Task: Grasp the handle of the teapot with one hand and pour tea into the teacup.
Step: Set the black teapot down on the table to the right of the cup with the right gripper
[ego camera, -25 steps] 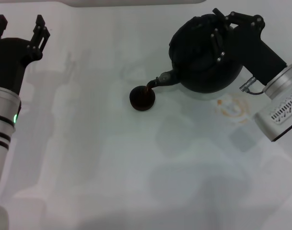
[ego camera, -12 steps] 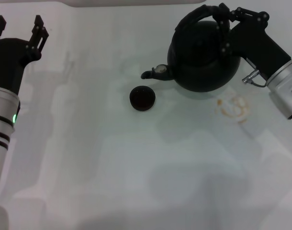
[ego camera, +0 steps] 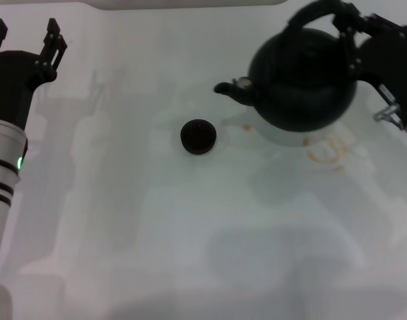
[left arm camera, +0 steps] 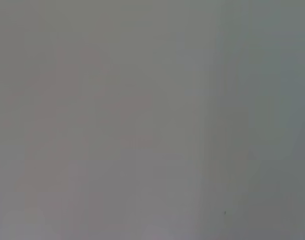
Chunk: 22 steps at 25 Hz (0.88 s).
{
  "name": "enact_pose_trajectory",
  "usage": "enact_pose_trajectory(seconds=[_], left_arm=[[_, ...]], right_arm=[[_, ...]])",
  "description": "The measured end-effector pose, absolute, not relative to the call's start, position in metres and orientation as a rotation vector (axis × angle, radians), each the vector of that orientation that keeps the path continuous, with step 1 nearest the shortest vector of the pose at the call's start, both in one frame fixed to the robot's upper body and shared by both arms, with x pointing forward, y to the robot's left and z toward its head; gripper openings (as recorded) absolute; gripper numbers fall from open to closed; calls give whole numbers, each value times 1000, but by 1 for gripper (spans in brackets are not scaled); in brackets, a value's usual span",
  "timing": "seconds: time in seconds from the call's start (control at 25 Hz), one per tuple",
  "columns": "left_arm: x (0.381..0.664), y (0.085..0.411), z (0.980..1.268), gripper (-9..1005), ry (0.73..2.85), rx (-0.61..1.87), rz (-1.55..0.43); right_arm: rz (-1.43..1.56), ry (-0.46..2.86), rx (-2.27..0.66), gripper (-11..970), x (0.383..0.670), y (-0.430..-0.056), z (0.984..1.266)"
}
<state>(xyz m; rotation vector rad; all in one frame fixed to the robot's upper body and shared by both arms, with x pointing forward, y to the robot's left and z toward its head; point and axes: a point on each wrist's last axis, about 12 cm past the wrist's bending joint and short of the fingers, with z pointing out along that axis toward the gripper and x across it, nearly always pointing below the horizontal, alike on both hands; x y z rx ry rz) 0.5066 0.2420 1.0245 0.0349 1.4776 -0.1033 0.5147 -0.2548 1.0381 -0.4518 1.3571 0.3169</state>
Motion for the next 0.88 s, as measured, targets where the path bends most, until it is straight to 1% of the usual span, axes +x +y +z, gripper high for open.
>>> enact_pose_trajectory(seconds=[0.16,0.28,0.68,0.88], left_arm=[[508,242,1025,860,1476,33,-102],[508,242,1025,860,1476,34,-103],[508,241,1025,859,1477,35,-104],[509,241,1026,859,1475,36,-105]], right_arm=[[273,1406,-416,178,505,-275,1029],[248,1431,-416,184,499,-284,1024],[240,1474,-428,205,486,-289,1015],[234,1502,-431,215,485,-290,1011]])
